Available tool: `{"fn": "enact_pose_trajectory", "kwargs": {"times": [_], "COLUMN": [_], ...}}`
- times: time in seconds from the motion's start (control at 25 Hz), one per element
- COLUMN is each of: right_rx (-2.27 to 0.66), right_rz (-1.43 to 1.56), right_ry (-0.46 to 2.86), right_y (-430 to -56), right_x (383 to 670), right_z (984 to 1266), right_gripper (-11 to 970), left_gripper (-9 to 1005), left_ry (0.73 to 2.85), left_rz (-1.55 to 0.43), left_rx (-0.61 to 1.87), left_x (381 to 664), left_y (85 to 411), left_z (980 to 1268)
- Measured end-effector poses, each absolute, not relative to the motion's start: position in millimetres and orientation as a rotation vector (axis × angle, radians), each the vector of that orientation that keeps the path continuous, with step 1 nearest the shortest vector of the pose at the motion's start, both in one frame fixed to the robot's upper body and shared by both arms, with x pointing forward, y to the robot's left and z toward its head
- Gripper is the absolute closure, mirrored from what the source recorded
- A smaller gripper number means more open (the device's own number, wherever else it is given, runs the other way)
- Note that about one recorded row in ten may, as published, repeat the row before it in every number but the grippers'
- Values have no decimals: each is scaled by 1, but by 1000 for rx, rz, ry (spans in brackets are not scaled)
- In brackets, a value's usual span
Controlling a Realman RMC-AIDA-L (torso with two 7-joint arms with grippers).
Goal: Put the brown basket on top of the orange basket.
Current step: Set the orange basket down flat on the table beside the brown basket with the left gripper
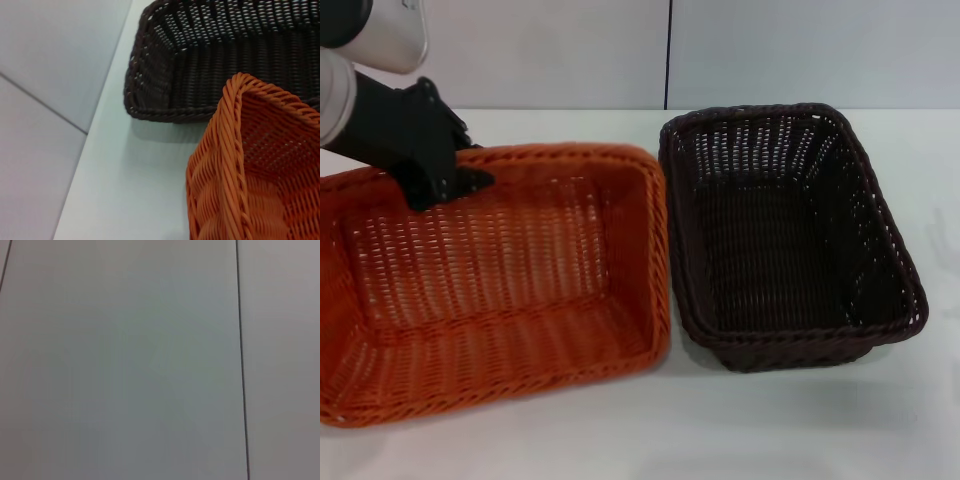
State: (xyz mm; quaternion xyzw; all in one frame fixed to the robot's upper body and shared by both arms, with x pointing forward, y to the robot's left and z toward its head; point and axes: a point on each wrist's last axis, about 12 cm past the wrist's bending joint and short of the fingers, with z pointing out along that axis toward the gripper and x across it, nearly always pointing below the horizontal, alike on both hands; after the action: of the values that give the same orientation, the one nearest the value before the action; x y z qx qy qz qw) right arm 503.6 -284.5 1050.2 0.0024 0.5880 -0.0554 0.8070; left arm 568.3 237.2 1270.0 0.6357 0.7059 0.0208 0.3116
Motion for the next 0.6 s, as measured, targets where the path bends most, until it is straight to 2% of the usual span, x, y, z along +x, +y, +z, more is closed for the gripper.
{"fn": "enact_pose_trajectory", "kwargs": {"times": [0.2, 0.6], "right_rx": [5, 3], "right_rz": [-120, -123], "right_ry": [1260, 1263], "right_y": [-285, -285], "right_x": [503, 503], "right_z": [1050, 1049], "right_gripper": [209, 208], "left_gripper": [819, 816], "left_ry": [1826, 1843], "left_rz": [-12, -94], "left_rx": [1741, 1795], "left_x": [575, 613], "left_y": [229, 216], "left_z": [1264, 1226]}}
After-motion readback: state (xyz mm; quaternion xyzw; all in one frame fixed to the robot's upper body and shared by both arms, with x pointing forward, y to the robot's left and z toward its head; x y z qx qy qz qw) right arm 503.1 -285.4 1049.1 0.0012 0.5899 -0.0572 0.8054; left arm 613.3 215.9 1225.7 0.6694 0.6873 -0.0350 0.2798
